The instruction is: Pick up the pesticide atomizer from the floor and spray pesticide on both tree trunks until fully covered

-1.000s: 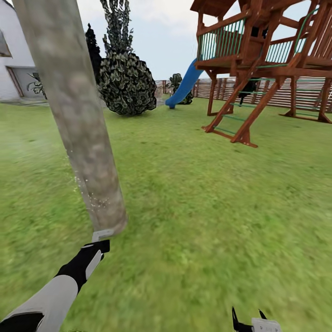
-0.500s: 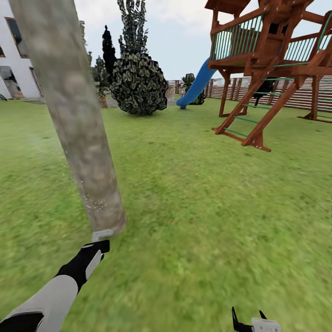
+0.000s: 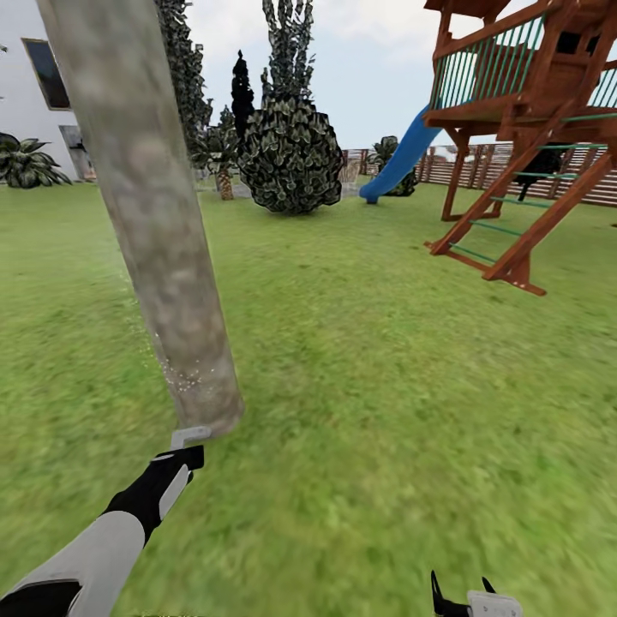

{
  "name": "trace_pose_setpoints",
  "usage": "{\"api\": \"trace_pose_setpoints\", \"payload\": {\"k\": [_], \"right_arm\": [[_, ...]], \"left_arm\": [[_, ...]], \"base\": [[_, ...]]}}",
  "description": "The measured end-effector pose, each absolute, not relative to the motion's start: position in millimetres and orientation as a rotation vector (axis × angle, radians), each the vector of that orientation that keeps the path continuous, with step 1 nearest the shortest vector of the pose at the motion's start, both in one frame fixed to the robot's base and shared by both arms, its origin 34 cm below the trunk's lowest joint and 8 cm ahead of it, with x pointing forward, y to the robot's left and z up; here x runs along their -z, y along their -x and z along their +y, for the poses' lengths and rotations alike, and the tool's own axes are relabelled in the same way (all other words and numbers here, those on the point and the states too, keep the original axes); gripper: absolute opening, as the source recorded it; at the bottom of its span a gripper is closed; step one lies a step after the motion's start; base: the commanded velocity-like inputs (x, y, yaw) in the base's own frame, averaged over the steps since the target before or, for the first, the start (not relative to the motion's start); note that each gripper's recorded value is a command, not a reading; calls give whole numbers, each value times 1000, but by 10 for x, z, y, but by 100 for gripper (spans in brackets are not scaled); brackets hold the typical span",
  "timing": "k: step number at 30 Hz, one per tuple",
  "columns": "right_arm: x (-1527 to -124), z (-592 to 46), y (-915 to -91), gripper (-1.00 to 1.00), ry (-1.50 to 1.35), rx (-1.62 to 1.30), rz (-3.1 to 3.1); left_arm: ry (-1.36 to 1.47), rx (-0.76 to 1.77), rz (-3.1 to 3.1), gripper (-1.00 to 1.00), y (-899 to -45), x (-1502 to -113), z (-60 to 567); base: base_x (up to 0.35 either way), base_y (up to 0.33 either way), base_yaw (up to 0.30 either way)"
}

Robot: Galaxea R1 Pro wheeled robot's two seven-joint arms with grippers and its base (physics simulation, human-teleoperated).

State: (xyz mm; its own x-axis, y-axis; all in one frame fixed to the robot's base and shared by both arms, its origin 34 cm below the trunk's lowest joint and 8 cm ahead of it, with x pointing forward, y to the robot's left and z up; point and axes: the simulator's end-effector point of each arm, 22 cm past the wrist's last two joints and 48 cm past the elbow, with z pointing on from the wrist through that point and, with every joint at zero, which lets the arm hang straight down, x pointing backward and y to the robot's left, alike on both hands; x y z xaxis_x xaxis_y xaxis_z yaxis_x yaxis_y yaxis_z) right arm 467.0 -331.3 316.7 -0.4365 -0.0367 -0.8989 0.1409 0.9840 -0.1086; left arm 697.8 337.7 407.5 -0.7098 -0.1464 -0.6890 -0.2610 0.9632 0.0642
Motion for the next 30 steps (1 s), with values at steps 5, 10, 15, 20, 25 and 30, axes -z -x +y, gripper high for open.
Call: {"api": "trace_pose_setpoints", "payload": {"k": [5,10,15,20,25,30], "right_arm": [[-3167,-3312,-4670,100,-73,200,2013],[-3165,-3295,-4671,100,-70,196,2014],[-3165,-3298,-4671,100,-73,197,2014],[-3165,-3295,-4671,100,-71,196,2014],[-3168,-3315,-4670,100,-77,201,2013],[-3165,-3299,-4670,100,-73,197,2014]], "left_arm": [[285,-204,2367,-100,-6981,-4079,3382],[291,-214,2362,-100,-6983,-4086,3392],[292,-214,2360,-100,-6986,-4089,3388],[290,-207,2364,-100,-6974,-4067,3366],[266,-178,2315,-100,-7142,-4254,3265],[254,-166,2225,-100,-7422,-4659,3244]], "base": [[10,-272,278],[-23,-272,278],[-54,-209,278],[-2,-16,278],[0,0,92],[0,0,2]]}}
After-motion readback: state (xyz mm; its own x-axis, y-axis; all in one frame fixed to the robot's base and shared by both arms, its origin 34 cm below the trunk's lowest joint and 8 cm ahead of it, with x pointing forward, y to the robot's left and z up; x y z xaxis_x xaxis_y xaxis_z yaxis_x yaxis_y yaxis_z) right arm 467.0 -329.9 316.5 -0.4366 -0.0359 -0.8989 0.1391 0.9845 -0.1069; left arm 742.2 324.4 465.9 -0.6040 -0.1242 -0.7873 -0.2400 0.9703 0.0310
